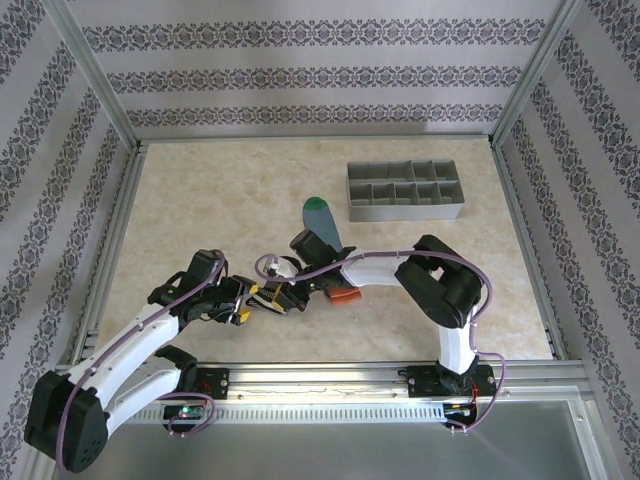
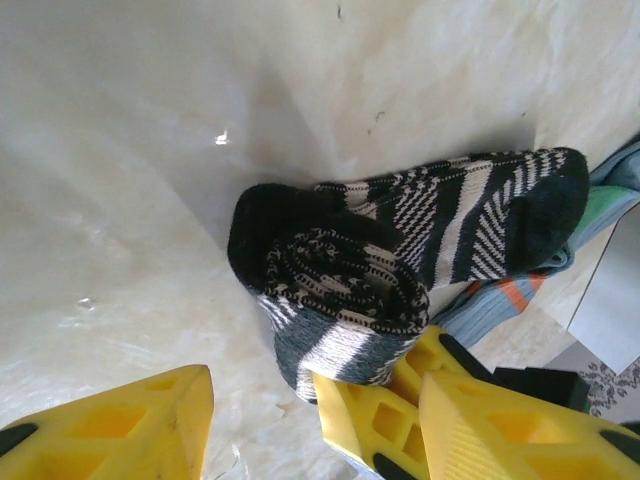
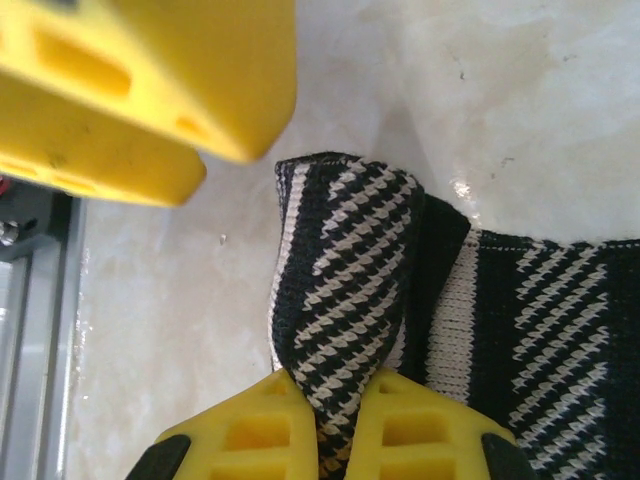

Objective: Roll the socks

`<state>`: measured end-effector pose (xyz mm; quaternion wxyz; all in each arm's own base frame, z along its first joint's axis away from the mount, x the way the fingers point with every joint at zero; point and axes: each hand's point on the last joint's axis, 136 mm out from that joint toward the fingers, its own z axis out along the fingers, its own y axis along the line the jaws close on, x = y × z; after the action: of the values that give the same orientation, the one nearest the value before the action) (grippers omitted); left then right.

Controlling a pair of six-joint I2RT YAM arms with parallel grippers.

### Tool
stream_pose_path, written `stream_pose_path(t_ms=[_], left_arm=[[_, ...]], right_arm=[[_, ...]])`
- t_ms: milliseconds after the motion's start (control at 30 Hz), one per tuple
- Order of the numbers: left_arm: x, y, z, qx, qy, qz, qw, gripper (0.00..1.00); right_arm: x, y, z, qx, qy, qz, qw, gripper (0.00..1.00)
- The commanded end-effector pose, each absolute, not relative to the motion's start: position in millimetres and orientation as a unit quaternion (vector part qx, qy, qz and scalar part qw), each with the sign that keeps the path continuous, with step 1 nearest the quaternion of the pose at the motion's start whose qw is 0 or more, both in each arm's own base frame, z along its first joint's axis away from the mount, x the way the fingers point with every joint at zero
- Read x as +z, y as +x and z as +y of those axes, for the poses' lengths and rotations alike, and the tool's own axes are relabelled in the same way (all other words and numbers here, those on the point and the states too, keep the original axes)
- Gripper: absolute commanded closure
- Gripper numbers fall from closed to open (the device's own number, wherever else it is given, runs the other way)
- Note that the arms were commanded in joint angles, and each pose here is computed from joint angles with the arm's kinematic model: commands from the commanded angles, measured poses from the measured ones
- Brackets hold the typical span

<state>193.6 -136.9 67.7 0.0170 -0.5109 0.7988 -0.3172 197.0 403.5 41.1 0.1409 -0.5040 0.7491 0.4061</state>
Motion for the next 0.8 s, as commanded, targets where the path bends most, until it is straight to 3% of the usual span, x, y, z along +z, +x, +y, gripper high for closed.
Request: stream_pose_path(t_ms=[0,167,600,667,767], left_arm=[[71.4,206.3,-149.0,-0.351,-0.488,0.798,0.019,0.44],[61.0,209.0,-156.9,-0.355,-0.485,0.799,0.014,0.42],[22.0,194.0,-159.0,-0.289,-0.474,0.831,-0.027,0.44],[8.1,184.1,-153.2,-0.259,-0.473,0.841,-0.042,0.51],[-11.8,163.6,-146.2,-0.22,-0.478,0.847,-0.074,0.8]], right_arm=[[-12.3,176.9,365.7,0.369,-0.449,0.813,0.011,1.0],[-22.5,175.0,361.3,0.356,-0.444,0.822,-0.024,1.0],[-34.5,186.4,353.4,0.352,-0.417,0.837,-0.034,1.0],[-36.5,188.6,353.5,0.35,-0.418,0.838,-0.032,1.0],[-33.7,193.7,354.4,0.341,-0.431,0.835,-0.012,1.0]])
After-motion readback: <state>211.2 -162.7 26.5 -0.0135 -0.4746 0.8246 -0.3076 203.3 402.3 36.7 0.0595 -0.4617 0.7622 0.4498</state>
